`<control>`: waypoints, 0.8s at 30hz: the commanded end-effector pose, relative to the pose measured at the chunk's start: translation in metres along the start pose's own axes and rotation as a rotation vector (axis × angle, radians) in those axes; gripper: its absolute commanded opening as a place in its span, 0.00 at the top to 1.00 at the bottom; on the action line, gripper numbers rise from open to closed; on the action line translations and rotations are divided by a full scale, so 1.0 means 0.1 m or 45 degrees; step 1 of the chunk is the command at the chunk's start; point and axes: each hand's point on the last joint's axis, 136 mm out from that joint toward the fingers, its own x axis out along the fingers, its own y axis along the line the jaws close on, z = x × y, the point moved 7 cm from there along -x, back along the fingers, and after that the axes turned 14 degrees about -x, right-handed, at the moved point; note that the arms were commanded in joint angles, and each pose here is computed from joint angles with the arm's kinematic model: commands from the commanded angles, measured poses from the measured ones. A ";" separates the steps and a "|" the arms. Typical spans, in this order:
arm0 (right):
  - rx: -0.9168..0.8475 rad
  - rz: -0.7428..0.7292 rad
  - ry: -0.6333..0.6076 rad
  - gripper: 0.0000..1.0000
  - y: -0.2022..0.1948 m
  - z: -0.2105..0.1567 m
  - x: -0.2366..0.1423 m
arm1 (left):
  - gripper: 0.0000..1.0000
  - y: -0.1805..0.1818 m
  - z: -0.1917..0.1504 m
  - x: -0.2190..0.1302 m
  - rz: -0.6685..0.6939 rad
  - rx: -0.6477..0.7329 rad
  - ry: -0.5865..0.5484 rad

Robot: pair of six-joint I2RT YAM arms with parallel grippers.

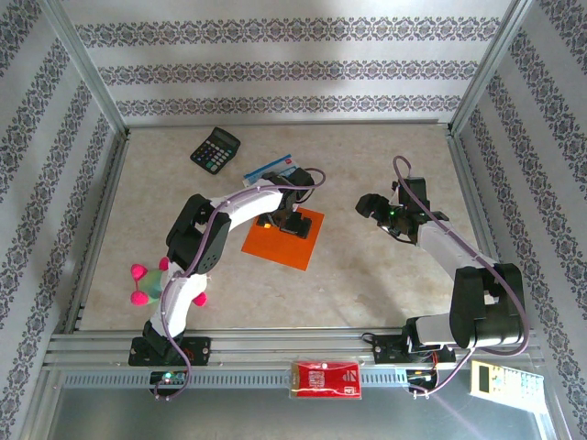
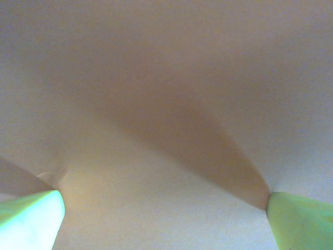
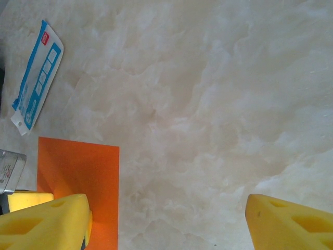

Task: Fold a paper plane with a square sheet of paper (pick it up from the middle)
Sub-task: Fold the paper in half at the center of the table.

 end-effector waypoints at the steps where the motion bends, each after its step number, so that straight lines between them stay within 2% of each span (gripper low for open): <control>1: 0.016 -0.008 0.013 0.21 -0.06 -0.03 0.05 | 0.00 0.11 -0.15 0.22 0.112 0.019 0.106; 18: 0.011 -0.013 0.011 0.21 -0.07 -0.03 0.04 | 0.04 0.06 -0.13 0.19 0.073 0.014 0.104; 24: 0.017 -0.008 0.016 0.21 -0.06 -0.02 0.04 | 0.11 0.00 -0.12 0.12 0.011 -0.003 0.083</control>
